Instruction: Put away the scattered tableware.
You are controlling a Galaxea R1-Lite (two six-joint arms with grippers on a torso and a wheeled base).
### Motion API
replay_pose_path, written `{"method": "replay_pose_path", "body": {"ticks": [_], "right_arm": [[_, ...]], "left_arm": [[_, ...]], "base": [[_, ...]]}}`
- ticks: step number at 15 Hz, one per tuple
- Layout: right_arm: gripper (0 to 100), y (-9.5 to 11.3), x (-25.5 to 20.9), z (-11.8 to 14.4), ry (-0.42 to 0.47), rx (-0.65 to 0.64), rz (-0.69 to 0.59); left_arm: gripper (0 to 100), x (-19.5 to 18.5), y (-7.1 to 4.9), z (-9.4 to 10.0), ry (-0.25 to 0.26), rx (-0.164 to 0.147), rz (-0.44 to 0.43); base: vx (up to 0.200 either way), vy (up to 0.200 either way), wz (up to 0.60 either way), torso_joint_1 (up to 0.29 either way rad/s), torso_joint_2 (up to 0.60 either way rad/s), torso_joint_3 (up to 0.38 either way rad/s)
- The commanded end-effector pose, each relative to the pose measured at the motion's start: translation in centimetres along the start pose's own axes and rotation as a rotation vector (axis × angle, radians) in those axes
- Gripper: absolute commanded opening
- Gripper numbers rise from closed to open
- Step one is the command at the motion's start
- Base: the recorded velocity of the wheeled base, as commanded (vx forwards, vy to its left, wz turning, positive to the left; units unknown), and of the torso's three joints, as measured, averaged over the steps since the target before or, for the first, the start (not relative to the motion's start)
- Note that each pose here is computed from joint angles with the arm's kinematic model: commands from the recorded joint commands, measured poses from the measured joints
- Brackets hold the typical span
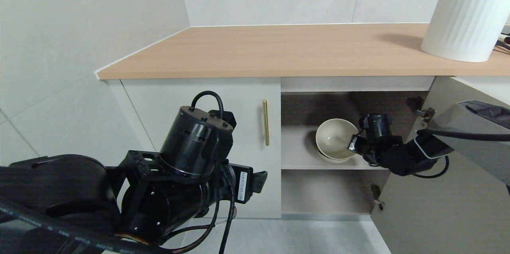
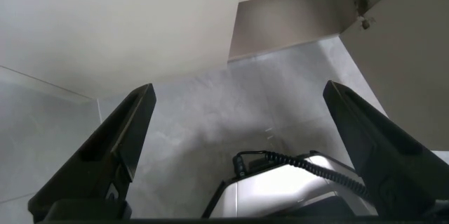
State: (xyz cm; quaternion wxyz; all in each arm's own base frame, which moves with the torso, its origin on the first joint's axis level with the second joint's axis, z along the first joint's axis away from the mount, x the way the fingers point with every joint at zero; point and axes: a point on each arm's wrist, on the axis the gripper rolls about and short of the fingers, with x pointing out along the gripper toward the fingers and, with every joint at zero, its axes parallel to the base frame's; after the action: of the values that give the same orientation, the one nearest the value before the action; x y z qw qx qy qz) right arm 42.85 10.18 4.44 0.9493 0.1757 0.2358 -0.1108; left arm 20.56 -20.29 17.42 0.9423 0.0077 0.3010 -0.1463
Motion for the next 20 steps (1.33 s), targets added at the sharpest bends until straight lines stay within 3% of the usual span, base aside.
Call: {"method": "replay_pose_path", "body": {"ticks": [1, 6, 7, 15, 18, 19, 20], "right_arm": [[0, 0.0, 0.2, -0.2, 0.001, -0.001, -0.004], [0, 0.0, 0.4, -0.3, 0.003, -0.002, -0.006], [100, 0.0, 0.4, -0.3, 0.003, -0.002, -0.006], [100, 1.1, -0.7, -0.8, 0.023, -0.023, 0.024], [100, 1.8, -4.1, -0.1, 0.059, -0.05, 0.068], [100, 2.1, -7.1, 0.5, 0.15, -0.093, 0.077], [100, 2.2, -8.6, 0.8, 0.194, -0.115, 0.076]], "left_arm": [[100, 0.0, 0.0, 0.0, 0.001, 0.001, 0.001], [100, 0.0, 0.0, 0.0, 0.001, 0.001, 0.001], [100, 0.0, 0.0, 0.0, 0.0, 0.0, 0.0], [100, 0.0, 0.1, 0.1, -0.003, -0.005, 0.003], [100, -0.5, 1.1, 1.2, -0.045, -0.061, 0.01], [100, -0.9, 1.6, 1.7, -0.059, -0.092, -0.001], [100, -1.1, 1.9, 1.9, -0.062, -0.102, -0.006]], "base": [[0.0, 0.0, 0.0, 0.0, 0.0, 0.0], [0.0, 0.0, 0.0, 0.0, 0.0, 0.0], [0.0, 0.0, 0.0, 0.0, 0.0, 0.0], [0.0, 0.0, 0.0, 0.0, 0.0, 0.0], [0.0, 0.0, 0.0, 0.0, 0.0, 0.0], [0.0, 0.0, 0.0, 0.0, 0.0, 0.0], [0.0, 0.0, 0.0, 0.0, 0.0, 0.0]]}}
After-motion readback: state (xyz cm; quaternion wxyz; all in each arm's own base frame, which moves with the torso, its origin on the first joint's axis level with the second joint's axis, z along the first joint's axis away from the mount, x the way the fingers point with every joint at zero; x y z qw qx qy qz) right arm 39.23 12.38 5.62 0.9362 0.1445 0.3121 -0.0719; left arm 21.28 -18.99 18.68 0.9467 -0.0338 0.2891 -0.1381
